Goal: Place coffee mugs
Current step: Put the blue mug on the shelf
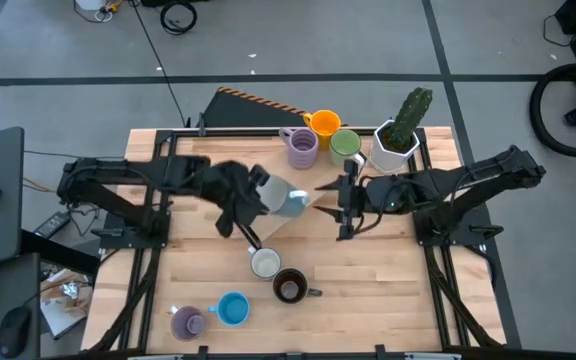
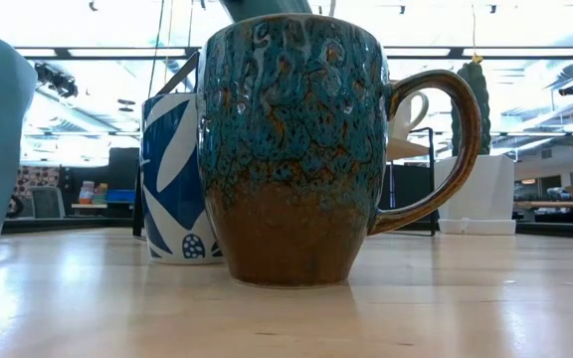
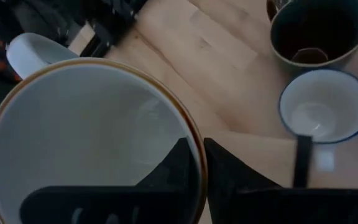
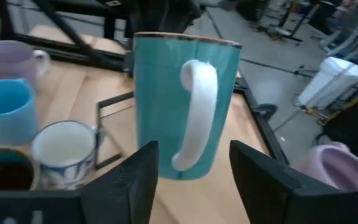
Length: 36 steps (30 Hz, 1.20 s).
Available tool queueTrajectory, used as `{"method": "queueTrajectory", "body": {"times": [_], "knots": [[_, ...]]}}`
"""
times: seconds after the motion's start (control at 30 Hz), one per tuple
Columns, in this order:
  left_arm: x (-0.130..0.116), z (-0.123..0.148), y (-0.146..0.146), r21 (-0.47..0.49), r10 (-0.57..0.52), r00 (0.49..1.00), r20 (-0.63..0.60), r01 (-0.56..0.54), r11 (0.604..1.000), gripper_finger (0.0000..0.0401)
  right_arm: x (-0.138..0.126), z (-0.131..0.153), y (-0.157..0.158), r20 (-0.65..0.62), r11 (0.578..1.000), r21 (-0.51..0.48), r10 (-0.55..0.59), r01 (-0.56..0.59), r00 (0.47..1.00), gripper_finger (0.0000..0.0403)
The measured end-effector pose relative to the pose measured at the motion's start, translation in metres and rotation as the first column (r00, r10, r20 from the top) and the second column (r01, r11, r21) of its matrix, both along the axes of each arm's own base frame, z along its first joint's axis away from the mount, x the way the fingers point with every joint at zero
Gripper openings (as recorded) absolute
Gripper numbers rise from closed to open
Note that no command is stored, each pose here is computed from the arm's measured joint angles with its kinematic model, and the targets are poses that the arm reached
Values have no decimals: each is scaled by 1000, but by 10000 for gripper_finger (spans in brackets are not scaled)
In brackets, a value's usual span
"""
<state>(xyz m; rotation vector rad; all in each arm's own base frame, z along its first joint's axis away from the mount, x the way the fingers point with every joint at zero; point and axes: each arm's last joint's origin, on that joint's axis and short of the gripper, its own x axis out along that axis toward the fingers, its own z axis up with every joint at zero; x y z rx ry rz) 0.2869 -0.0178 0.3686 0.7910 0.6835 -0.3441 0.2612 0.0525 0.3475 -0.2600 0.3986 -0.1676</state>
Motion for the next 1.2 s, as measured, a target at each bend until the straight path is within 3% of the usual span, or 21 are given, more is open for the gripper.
{"method": "queueTrajectory", "body": {"times": [0.23, 0.43, 0.6, 1.2], "knots": [[7, -2, 22, -9, -72, 997, 20, 72, 997, 30, 8, 8, -2, 113, 999, 7, -39, 39, 993, 227], [19, -15, 20, -8, -113, 993, -18, 113, 994, 30, 23, 1, 0, 133, 999, 2, -41, 42, 990, 227], [25, -20, 17, 52, -158, 987, -23, 159, 986, 33, 33, -9, 1, 113, 997, 13, -78, 77, 991, 223], [25, -21, 22, 119, -160, 986, -36, 163, 979, 37, 34, -16, 1, 68, 995, 56, -90, 86, 994, 105]]}}
